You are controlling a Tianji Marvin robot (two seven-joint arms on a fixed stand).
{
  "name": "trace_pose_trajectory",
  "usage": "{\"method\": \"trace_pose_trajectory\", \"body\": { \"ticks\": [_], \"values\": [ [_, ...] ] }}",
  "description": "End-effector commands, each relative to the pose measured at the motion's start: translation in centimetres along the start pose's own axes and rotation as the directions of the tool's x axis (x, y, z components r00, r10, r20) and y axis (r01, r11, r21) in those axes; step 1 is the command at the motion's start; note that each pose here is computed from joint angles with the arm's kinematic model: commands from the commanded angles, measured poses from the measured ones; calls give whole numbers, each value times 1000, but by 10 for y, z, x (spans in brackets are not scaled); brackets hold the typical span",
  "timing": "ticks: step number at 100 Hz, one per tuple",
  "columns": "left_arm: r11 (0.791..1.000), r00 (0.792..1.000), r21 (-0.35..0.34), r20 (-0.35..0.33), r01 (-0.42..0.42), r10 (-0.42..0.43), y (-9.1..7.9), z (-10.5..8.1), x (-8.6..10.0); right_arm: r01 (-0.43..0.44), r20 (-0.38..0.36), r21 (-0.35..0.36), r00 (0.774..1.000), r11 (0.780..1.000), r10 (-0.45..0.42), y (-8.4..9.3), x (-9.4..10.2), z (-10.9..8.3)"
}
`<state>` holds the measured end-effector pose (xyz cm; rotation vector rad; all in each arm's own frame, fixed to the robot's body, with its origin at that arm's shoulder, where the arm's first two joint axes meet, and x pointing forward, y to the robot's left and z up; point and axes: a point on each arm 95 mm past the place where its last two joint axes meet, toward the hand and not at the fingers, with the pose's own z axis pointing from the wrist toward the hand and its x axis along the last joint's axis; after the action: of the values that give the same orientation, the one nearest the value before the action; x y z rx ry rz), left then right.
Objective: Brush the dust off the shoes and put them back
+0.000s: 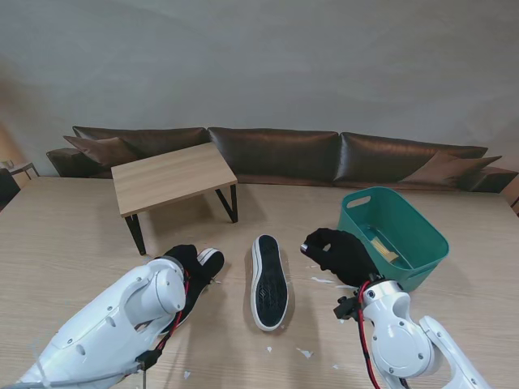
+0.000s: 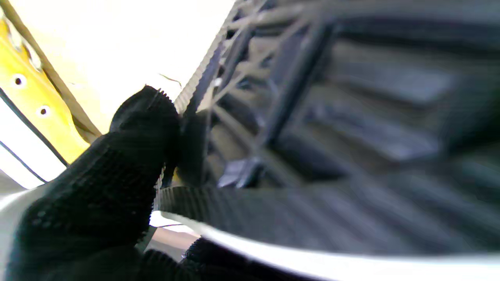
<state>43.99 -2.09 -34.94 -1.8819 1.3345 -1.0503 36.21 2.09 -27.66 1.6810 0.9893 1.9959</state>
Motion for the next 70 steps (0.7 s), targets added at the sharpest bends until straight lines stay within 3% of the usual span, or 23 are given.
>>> {"method": "trace_pose_trajectory", "body": {
  "ticks": [1,17,27,38,51,61,70],
  "values": [
    [1000,1000,5,-19,2,-2,-1,-5,-6,-12,-4,16,1000,1000,12,-6,5,0],
    [997,991,74,-135,24,-14,-15,-22,-5,-15,-9,15,1000,1000,16,-8,16,5],
    [991,973,127,-230,31,-2,-26,-33,-3,-16,-13,9,1000,1000,16,-10,24,10],
    [983,937,175,-348,52,12,-36,-43,1,-10,-15,4,1000,1000,10,-13,34,16],
    [971,877,226,-478,73,46,-43,-51,3,-11,-10,10,1000,1000,11,-18,45,26],
    [965,834,243,-548,97,55,-46,-53,5,-9,-4,28,1000,1000,9,-21,54,33],
    [964,810,246,-584,104,62,-46,-53,7,-6,-7,62,1000,998,7,-26,61,39]
  ]
}}
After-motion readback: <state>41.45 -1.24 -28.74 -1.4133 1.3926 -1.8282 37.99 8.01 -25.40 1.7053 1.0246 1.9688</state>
